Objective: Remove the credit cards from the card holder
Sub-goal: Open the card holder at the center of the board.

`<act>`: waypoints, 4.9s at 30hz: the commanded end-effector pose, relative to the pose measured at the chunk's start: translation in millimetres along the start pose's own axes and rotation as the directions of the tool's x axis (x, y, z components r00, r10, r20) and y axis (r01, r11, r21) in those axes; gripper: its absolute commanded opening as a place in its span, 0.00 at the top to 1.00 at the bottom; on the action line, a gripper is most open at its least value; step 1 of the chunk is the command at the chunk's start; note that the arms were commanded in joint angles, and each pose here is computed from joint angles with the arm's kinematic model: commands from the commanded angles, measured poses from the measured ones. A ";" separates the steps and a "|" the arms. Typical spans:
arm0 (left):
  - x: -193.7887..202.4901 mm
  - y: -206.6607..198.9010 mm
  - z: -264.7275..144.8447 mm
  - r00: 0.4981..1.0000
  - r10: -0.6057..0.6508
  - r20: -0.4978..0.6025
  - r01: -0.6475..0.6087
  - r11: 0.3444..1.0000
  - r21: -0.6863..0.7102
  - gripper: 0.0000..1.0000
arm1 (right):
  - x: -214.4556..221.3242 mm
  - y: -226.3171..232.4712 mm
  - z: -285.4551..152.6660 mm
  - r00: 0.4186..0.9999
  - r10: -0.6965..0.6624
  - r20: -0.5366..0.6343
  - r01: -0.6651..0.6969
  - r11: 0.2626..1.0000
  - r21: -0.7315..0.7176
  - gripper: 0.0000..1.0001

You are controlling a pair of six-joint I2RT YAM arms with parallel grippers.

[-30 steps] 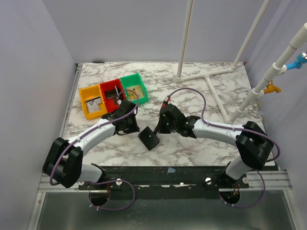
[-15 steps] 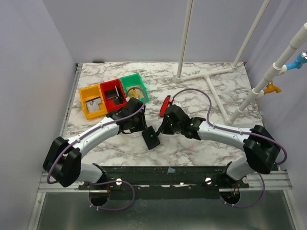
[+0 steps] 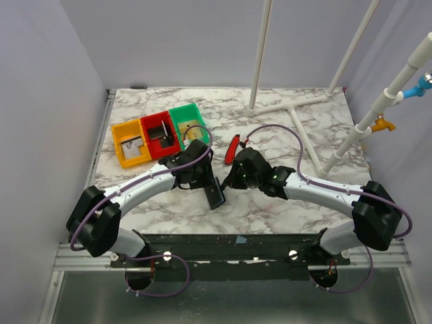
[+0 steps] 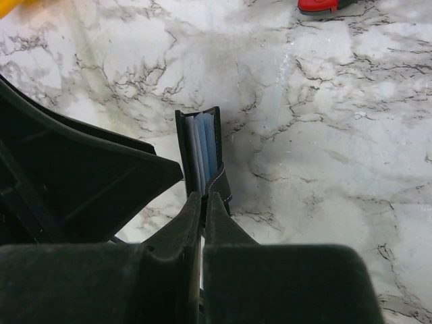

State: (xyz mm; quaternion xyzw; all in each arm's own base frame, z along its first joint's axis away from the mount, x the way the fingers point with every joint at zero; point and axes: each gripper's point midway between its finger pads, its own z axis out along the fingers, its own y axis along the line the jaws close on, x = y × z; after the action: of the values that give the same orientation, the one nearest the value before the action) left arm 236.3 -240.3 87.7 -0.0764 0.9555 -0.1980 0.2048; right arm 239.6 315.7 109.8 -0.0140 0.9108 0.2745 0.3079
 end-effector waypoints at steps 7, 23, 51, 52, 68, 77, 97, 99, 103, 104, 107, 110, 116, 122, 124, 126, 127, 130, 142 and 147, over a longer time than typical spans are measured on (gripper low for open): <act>-2.5 2.3 -4.5 1.000 0.008 0.029 -0.008 1.000 -0.005 0.52 | -9.8 8.4 -7.6 1.000 0.000 0.024 0.000 1.000 -0.022 0.99; 0.6 6.9 4.5 0.999 0.045 0.007 -0.045 0.999 -0.028 0.52 | -12.6 13.3 -10.2 0.999 -0.022 0.032 0.022 1.000 -0.020 0.99; 5.2 37.9 -7.3 0.997 0.076 0.029 -0.071 0.989 -0.132 0.56 | -20.7 -1.5 -20.5 0.996 -0.045 0.076 0.042 0.998 0.051 0.99; 5.6 39.1 -7.8 0.997 0.078 0.029 -0.073 0.988 -0.136 0.56 | -20.8 -1.8 -20.9 0.996 -0.044 0.077 0.040 0.998 0.051 0.99; 15.0 48.2 8.0 0.997 0.083 -0.006 -0.083 0.984 -0.157 0.64 | -25.7 2.5 -25.5 0.995 -0.051 0.086 0.048 0.998 0.042 0.99; 9.0 65.0 4.2 0.996 0.085 0.016 -0.080 0.974 -0.214 0.58 | -33.7 9.6 -29.9 0.993 -0.060 0.099 0.057 0.998 0.032 0.99; 0.3 28.6 1.6 0.998 0.060 0.025 -0.059 0.997 -0.050 0.57 | -39.5 21.7 -28.9 0.993 -0.067 0.097 0.067 0.998 0.007 0.99; 0.7 29.9 4.0 0.998 0.058 0.024 -0.057 0.997 -0.058 0.58 | -39.7 24.3 -28.2 0.993 -0.071 0.095 0.071 0.997 0.004 0.99; 1.6 33.5 6.9 0.998 0.052 0.025 -0.050 0.996 -0.069 0.58 | -39.2 25.0 -25.9 0.993 -0.074 0.091 0.073 0.997 0.007 1.00; 2.3 34.1 7.4 0.998 0.053 0.024 -0.051 0.996 -0.071 0.58 | -38.9 23.4 -25.3 0.993 -0.075 0.091 0.074 0.997 0.014 0.99; 3.0 34.3 10.3 0.998 0.054 0.021 -0.052 0.996 -0.070 0.59 | -35.1 11.1 -21.7 0.993 -0.070 0.091 0.064 0.996 0.059 0.99; 3.7 33.7 12.2 0.998 0.056 0.016 -0.054 0.996 -0.068 0.60 | -27.5 -14.4 -16.7 0.995 -0.071 0.072 0.060 0.988 0.139 0.99; 4.2 33.5 13.3 0.998 0.060 0.011 -0.059 0.996 -0.067 0.61 | -11.2 -97.8 -7.3 0.999 0.013 0.035 -0.023 0.949 0.315 0.99; 4.1 30.6 18.9 0.997 0.070 -0.006 -0.071 0.995 -0.065 0.63 | 3.0 -136.3 4.1 1.000 0.028 -0.001 -0.025 0.912 0.409 0.99; 3.9 30.0 20.7 0.997 0.071 -0.010 -0.072 0.995 -0.067 0.64 | 0.9 -135.7 4.3 0.999 0.033 0.007 -0.033 0.915 0.402 0.99; 3.6 29.1 22.1 0.997 0.072 -0.012 -0.073 0.995 -0.065 0.64 | -0.6 -134.6 5.1 0.999 0.033 0.011 -0.035 0.918 0.396 0.99; 3.5 28.7 23.2 0.997 0.071 -0.013 -0.072 0.995 -0.066 0.64 | -0.4 -135.9 6.1 0.999 0.033 0.007 -0.033 0.916 0.400 0.99; 1.7 24.6 25.5 0.997 0.074 -0.016 -0.075 0.996 -0.056 0.65 | 2.0 -138.8 10.2 0.999 0.032 -0.005 -0.028 0.915 0.402 0.99; -5.9 6.0 34.2 0.995 0.097 -0.028 -0.097 0.995 -0.032 0.66 | -14.8 -132.9 20.2 0.999 0.040 0.010 -0.041 0.929 0.369 0.99; -7.8 -2.8 36.1 0.994 0.109 -0.029 -0.110 0.994 -0.022 0.66 | -19.8 -127.0 19.3 0.999 0.034 0.015 -0.037 0.936 0.351 0.99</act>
State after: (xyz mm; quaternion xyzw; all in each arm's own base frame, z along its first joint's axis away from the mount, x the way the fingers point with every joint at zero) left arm 253.0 -238.1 53.2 -0.0415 0.9667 -0.1589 0.1962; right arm 280.3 206.2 34.9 0.0636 0.9495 0.0960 0.2920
